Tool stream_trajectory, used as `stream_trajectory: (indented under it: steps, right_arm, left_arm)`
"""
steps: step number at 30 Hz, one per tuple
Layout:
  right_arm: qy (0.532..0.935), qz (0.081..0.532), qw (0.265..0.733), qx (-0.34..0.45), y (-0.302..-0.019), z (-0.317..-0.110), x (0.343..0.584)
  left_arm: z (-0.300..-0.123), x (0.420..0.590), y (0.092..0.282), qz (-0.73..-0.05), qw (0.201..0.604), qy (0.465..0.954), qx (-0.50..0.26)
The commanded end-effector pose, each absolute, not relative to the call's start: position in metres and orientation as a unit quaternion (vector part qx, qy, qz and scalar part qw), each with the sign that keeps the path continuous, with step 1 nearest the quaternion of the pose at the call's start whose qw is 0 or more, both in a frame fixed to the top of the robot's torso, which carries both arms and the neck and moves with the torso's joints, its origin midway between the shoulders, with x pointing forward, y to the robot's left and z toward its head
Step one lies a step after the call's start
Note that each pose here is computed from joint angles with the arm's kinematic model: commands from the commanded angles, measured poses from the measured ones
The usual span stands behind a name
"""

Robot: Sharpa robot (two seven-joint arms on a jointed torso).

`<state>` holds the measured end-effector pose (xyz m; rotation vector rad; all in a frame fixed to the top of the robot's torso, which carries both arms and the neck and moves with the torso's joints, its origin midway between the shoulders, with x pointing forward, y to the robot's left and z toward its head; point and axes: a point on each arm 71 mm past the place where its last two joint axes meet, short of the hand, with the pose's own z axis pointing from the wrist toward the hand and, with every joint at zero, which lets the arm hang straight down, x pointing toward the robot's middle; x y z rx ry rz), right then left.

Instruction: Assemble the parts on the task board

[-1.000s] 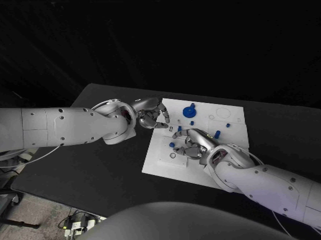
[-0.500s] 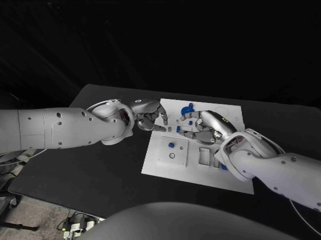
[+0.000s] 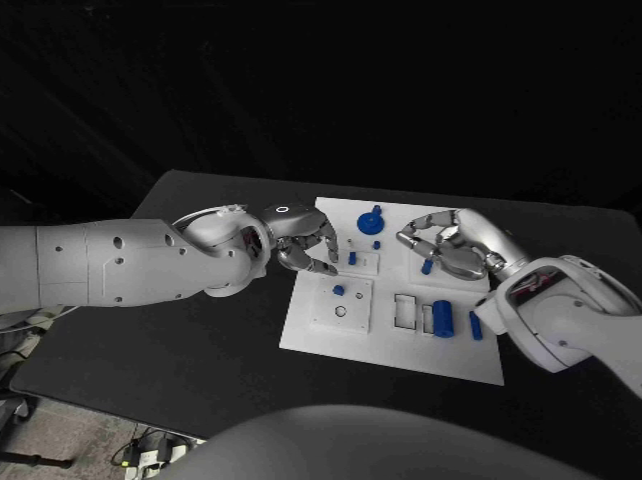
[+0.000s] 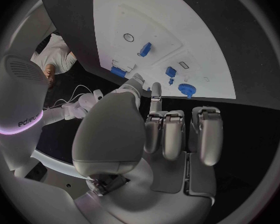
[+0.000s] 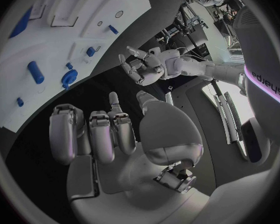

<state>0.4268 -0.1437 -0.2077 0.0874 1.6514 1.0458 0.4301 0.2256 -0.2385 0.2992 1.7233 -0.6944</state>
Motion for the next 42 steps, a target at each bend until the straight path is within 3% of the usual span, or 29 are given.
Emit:
stream_trajectory:
  steps: [1,8,20,29,42]
  right_arm:
    - [0.723,0.456,0.511,0.09,-0.161,-0.201,0.425]
    - [0.74,0.439,0.485,0.156,-0.196,-0.184,0.423]
    - [0.753,0.432,0.456,0.195,-0.22,-0.182,0.415]
    - [0.759,0.424,0.456,0.19,-0.226,-0.185,0.414]
    - [0.77,0.414,0.449,0.184,-0.227,-0.192,0.413]
  left_arm:
    - [-0.239,0.425,0.215,-0.278,0.588,0.731,0.207]
    - [-0.235,0.423,0.2,-0.246,0.573,0.729,0.283]
    - [-0.23,0.407,0.168,-0.144,0.575,0.631,0.501]
    - [-0.221,0.406,0.161,-0.037,0.573,0.628,0.526]
    - [-0.22,0.414,0.155,-0.025,0.576,0.626,0.525]
